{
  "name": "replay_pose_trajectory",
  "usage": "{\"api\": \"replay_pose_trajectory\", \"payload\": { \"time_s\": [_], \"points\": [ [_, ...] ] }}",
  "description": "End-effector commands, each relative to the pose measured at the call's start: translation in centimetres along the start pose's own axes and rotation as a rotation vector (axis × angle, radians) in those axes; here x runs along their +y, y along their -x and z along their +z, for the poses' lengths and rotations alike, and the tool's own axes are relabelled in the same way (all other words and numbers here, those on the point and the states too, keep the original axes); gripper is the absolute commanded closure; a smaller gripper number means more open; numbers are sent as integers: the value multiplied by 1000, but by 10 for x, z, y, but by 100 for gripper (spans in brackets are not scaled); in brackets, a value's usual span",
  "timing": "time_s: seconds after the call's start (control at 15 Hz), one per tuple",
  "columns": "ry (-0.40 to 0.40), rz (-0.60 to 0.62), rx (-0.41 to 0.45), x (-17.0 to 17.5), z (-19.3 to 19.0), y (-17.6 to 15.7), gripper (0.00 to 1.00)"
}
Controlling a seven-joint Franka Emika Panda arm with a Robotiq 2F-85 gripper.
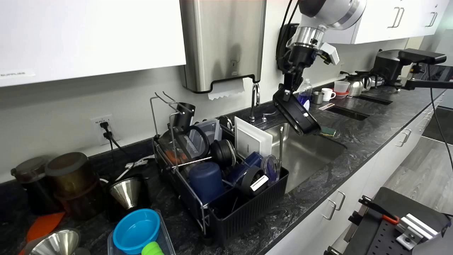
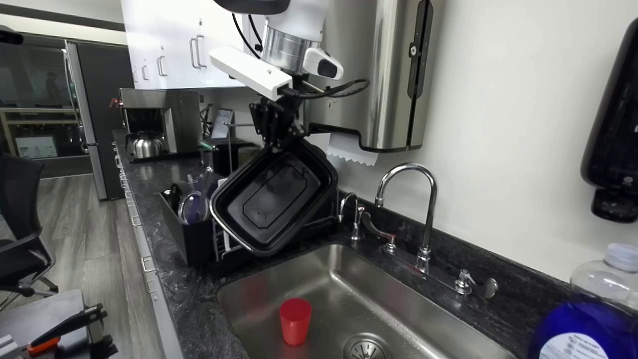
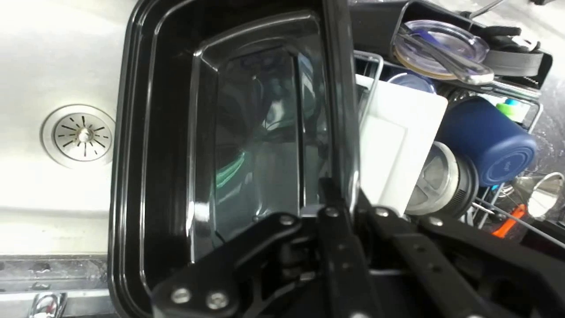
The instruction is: Remove the black lunchbox from the dish rack and place it in the sink
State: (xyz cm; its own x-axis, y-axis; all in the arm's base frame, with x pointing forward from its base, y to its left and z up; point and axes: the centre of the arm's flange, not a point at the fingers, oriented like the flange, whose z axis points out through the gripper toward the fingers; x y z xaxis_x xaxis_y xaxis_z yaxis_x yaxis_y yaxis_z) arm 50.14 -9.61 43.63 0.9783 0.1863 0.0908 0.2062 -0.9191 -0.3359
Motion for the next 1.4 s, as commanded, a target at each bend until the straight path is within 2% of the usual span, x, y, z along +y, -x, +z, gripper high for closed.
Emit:
{"api": "replay_pose_trajectory", "payload": {
  "time_s": [0.0,0.53,1.33],
  "points": [
    [40,18,-45,13,18,-5,98],
    [105,28,-97,53,50,-16,98],
    [162,117,-101,128,74,1,98]
  ]
}}
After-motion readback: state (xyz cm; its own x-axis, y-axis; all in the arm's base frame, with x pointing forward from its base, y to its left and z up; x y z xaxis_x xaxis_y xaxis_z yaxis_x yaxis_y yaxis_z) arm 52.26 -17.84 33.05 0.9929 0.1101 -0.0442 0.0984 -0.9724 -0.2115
